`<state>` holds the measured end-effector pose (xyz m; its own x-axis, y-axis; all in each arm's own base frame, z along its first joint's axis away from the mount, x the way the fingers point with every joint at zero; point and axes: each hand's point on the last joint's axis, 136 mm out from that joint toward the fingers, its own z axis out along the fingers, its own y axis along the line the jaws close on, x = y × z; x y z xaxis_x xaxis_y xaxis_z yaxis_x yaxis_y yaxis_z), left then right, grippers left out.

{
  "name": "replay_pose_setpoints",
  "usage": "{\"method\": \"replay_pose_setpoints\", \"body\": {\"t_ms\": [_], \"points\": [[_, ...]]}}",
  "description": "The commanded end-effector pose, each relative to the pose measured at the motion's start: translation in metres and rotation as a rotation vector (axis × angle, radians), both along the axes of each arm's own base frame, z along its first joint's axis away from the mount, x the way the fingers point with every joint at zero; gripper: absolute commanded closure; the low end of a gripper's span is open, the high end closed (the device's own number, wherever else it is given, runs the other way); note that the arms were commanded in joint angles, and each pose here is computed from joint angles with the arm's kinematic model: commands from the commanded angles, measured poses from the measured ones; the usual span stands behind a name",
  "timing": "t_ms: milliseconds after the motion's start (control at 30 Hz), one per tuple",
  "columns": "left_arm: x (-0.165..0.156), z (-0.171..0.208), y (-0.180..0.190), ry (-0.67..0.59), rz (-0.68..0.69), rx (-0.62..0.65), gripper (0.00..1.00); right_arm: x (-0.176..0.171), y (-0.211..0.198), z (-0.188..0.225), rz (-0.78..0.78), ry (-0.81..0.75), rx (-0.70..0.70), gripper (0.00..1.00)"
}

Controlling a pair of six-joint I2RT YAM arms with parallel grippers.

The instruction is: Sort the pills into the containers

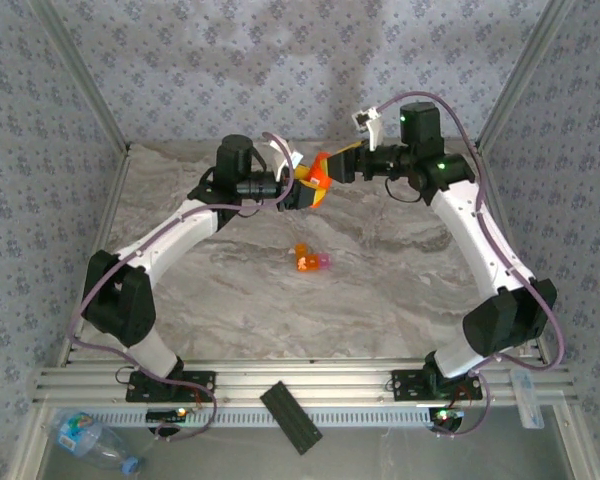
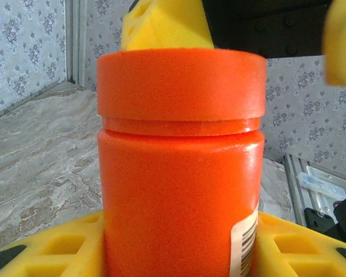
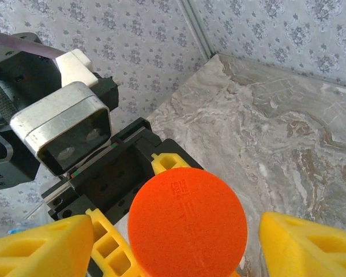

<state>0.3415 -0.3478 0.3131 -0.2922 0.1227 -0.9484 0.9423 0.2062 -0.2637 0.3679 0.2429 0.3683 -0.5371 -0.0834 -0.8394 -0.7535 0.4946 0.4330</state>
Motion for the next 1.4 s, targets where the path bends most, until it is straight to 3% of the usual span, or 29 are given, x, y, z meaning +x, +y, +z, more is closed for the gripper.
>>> {"method": "replay_pose_setpoints", "body": {"t_ms": [0,100,333,600,800,1000,1133,1233,1367], "points": [[-0.007,0.021,-0.003,-0.058,-0.046,-0.031,1.0,-0.002,0.005,0.006,0.031,-0.004,0.008,0.27],[-0.007,0.023,-0.003,-0.06,-0.048,-0.033,1.0,0.0,0.006,0.004,0.033,0.003,0.007,0.33],[-0.004,0.023,-0.004,-0.07,-0.035,-0.033,1.0,0.001,0.007,0.001,0.027,0.023,0.017,0.65],[0.018,0.022,0.001,-0.172,0.174,0.009,1.0,0.011,0.023,-0.031,-0.14,0.143,-0.035,0.73],[0.029,0.017,-0.003,-0.277,0.352,0.048,1.0,0.027,0.034,-0.062,-0.371,0.258,-0.053,0.73],[0.028,0.004,-0.014,-0.31,0.394,0.093,1.0,0.032,0.054,-0.064,-0.38,0.288,-0.003,0.72],[0.031,0.001,-0.012,-0.302,0.41,0.092,1.0,0.028,0.043,-0.055,-0.372,0.274,-0.003,0.7],[0.033,0.003,-0.008,-0.29,0.401,0.084,1.0,0.029,0.019,-0.039,-0.385,0.252,0.039,0.64],[0.032,0.011,0.0,-0.25,0.341,0.033,1.0,0.024,-0.015,-0.017,-0.379,0.194,0.08,0.49]]}}
